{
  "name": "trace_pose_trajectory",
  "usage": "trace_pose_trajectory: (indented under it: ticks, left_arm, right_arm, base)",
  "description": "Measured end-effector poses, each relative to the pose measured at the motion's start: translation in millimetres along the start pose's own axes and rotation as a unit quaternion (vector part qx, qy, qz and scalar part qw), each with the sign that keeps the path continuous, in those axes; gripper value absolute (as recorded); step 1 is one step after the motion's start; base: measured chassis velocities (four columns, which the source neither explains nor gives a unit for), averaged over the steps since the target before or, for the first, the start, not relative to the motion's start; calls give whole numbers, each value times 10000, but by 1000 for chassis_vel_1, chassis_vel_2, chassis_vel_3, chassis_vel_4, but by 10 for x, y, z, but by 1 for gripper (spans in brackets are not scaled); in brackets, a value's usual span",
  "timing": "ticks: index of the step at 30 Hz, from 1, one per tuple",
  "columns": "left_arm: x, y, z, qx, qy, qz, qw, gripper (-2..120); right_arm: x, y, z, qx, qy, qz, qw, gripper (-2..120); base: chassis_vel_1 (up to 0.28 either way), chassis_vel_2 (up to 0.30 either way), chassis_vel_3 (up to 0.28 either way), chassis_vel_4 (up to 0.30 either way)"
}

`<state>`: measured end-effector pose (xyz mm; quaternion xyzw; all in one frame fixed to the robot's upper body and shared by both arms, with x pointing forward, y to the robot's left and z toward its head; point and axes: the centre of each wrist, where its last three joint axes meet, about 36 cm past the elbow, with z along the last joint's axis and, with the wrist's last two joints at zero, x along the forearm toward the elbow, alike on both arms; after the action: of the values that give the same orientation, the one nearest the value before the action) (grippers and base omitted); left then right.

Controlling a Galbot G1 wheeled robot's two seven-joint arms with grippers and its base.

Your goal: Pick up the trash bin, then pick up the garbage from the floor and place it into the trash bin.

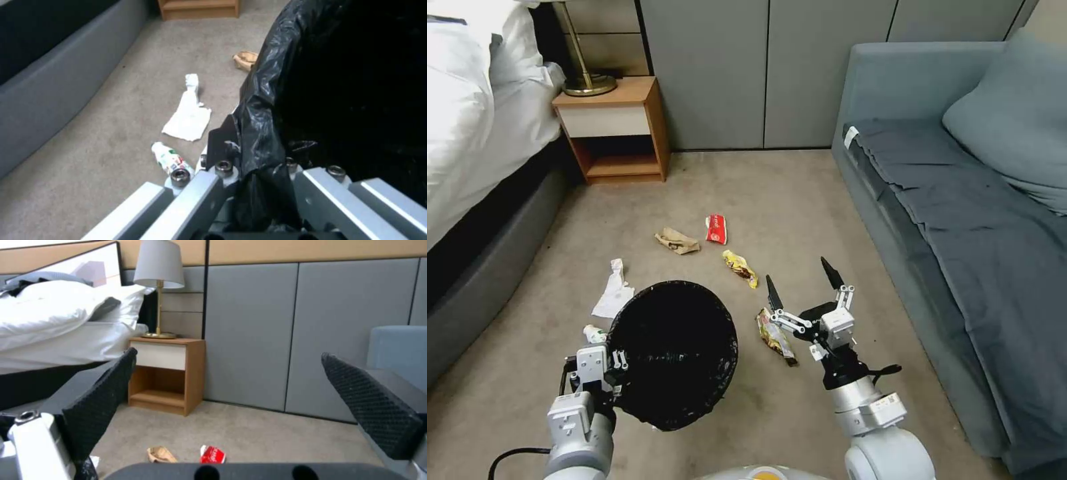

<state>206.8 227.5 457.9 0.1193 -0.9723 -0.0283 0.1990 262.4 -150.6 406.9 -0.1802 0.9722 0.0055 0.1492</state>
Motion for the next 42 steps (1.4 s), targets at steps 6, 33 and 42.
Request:
trace_pose_trajectory:
  ticks: [6,33,42]
  left_arm:
    - [-2,-3,2,36,17,5,10000,1]
    - [-12,0,-11,62,7,9,10000,1]
    - [-31,17,-51,54,-31,-20,10000,1]
  right_arm:
    - [-1,3,-1,-1,-2,-13,10000,100]
    - [-17,-2,2,11,-17,-40,10000,100]
    - [-16,-12,4,24,-14,-57,10000,100]
  base:
    - [0,0,0,0]
    - [35,38,37,39]
    - [123,117,123,113]
